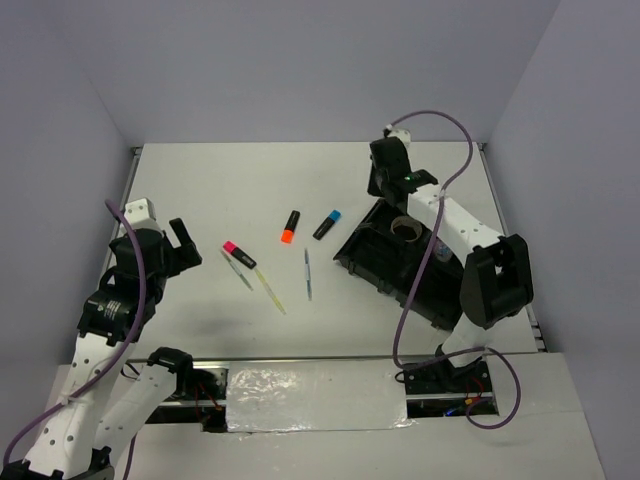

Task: Sort the stationery into containers
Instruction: Place the stationery in the storage box.

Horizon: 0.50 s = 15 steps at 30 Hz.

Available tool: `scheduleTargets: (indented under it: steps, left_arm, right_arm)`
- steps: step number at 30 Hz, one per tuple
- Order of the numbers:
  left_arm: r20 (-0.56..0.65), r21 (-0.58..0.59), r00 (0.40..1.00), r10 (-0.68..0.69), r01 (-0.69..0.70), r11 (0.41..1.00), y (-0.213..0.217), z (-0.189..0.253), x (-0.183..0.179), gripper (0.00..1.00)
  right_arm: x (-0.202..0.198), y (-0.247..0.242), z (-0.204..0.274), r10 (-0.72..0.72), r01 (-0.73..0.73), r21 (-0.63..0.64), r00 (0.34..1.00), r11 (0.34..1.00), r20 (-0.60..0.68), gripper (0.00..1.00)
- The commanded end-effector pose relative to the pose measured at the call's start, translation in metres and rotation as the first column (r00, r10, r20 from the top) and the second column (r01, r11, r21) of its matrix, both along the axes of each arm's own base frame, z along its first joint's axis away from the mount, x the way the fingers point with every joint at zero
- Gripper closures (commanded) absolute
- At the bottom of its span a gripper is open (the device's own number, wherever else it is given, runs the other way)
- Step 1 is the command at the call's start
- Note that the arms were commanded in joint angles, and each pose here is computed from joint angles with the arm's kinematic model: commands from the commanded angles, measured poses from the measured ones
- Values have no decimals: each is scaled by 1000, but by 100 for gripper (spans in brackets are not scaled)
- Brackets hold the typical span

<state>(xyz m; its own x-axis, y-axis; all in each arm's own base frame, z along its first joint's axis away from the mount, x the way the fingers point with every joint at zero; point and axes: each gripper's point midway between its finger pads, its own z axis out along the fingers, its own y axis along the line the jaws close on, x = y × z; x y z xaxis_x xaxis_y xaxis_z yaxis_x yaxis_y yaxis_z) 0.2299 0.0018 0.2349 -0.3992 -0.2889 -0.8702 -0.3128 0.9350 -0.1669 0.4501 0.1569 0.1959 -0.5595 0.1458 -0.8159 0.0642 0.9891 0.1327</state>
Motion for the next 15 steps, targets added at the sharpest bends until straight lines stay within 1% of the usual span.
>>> scheduleTargets:
  steps: [1,2,10,15]
  left_arm:
    - [57,4,998,-13,12,1000,0,16,6,1]
    - [53,4,999,-14,14,1000,-1,14,6,1]
    - [35,6,999,-24,23,1000,-3,11,9,1]
    - [28,9,999,-24,24,1000,-3,9,10,1]
  right_arm:
    - [-26,-37,-40,-109,103,-58,987,993,-116,85]
    - [-25,-51,-42,-138,132,-58,983,990,-118,85]
    - [-30,-84,-86,-191,173,-106,961,979,-202,84]
    - [-33,-97,-101,-211,191,-108,950,976,-231,79]
